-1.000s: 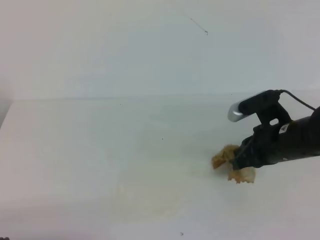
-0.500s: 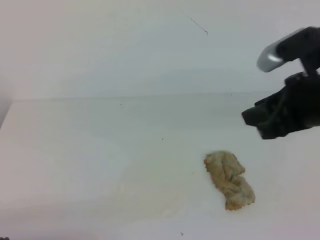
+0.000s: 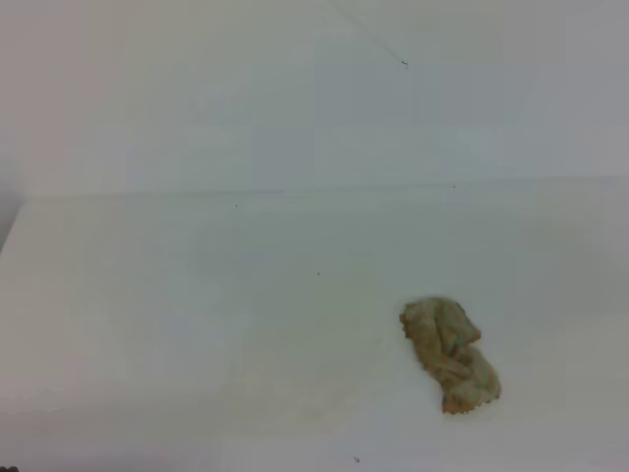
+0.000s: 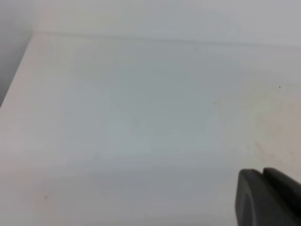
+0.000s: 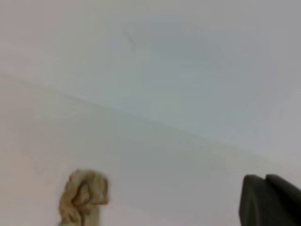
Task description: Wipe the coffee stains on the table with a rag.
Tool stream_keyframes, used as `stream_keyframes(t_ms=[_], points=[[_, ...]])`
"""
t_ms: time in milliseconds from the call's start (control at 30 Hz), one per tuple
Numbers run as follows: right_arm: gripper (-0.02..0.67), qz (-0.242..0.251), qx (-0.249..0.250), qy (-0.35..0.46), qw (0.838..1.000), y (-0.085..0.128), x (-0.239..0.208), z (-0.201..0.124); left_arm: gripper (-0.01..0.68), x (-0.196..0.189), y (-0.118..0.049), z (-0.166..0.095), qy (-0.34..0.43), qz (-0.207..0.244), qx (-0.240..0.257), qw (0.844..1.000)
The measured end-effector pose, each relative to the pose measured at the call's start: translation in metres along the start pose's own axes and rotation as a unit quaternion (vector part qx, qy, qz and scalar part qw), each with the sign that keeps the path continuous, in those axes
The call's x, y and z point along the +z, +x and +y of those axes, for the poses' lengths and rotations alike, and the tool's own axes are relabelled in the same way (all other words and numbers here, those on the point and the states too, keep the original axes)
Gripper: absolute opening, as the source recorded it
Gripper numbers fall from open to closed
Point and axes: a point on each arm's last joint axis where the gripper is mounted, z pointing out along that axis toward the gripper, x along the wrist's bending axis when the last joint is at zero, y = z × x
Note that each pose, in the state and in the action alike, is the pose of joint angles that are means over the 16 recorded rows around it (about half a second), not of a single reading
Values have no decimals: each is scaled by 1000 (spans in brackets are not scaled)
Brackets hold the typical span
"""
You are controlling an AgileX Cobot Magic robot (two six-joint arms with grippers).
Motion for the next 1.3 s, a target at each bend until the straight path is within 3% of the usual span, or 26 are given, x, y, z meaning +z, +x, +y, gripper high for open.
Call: stream_keyframes(t_ms=[267,600,933,1167,1300], points=[[2,-34,-30,20,999,1,-13,-44,-2,0,0,0,0,0,0,1000],[2,-54,-50,46,996,-1,-13,-55,-3,0,0,0,0,0,0,1000],[1,-108,34,-22,993,2,-29,-75,-3,0,0,-1,0,0,0,1000],[1,-164,94,-103,977,18,-18,-126,-3,0,0,-1,0,0,0,1000],[1,-188,114,-100,971,27,-4,-162,-3,0,0,0,0,0,0,1000]])
